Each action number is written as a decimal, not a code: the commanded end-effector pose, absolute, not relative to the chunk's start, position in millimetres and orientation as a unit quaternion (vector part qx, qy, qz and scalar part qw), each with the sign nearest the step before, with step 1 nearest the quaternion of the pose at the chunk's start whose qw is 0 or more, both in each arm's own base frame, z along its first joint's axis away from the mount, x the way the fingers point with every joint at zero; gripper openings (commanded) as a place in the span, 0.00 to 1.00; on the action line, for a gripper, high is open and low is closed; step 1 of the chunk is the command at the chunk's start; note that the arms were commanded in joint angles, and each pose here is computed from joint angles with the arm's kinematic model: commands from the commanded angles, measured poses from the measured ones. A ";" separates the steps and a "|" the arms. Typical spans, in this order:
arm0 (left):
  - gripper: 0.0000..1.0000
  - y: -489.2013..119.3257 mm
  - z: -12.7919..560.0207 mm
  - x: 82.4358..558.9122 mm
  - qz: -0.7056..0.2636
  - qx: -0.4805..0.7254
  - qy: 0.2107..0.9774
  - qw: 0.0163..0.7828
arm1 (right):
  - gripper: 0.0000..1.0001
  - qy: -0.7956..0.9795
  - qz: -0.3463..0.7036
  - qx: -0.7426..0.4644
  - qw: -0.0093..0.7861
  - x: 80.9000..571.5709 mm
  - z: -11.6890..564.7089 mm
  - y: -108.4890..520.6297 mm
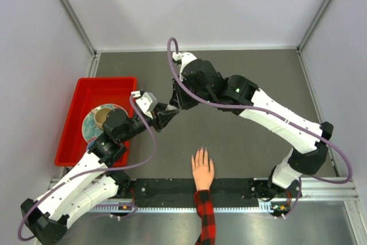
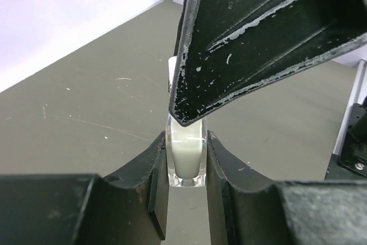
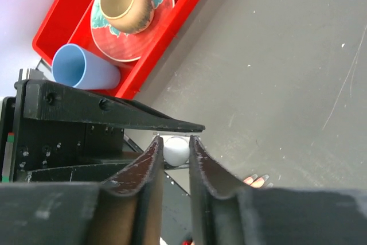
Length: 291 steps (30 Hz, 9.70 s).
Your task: Paint the nails
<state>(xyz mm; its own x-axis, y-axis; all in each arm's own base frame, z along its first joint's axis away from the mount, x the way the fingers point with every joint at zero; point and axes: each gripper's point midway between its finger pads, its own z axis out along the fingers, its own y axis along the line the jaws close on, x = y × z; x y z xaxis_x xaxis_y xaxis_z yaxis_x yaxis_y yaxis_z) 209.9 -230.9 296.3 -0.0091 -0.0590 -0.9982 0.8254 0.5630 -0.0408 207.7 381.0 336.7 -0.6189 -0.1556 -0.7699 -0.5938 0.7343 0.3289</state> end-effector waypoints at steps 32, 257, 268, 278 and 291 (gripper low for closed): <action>0.00 -239.2 348.3 169.4 -0.408 0.369 0.566 0.614 | 0.53 0.797 0.342 -0.252 0.430 180.6 373.4 345.3; 0.00 -233.6 340.4 139.5 -0.412 0.419 0.547 0.597 | 0.33 0.581 0.377 -0.579 0.431 186.1 365.6 384.1; 0.00 -229.6 337.2 172.6 -0.365 0.377 0.581 0.623 | 0.49 0.817 0.312 -0.217 0.433 209.3 377.9 353.6; 0.00 -232.6 334.5 178.6 -0.364 0.371 0.587 0.621 | 0.39 0.814 0.303 -0.201 0.453 205.3 381.8 370.4; 0.00 -232.8 328.6 183.8 -0.361 0.362 0.602 0.614 | 0.15 0.804 0.319 -0.232 0.444 189.6 381.7 373.7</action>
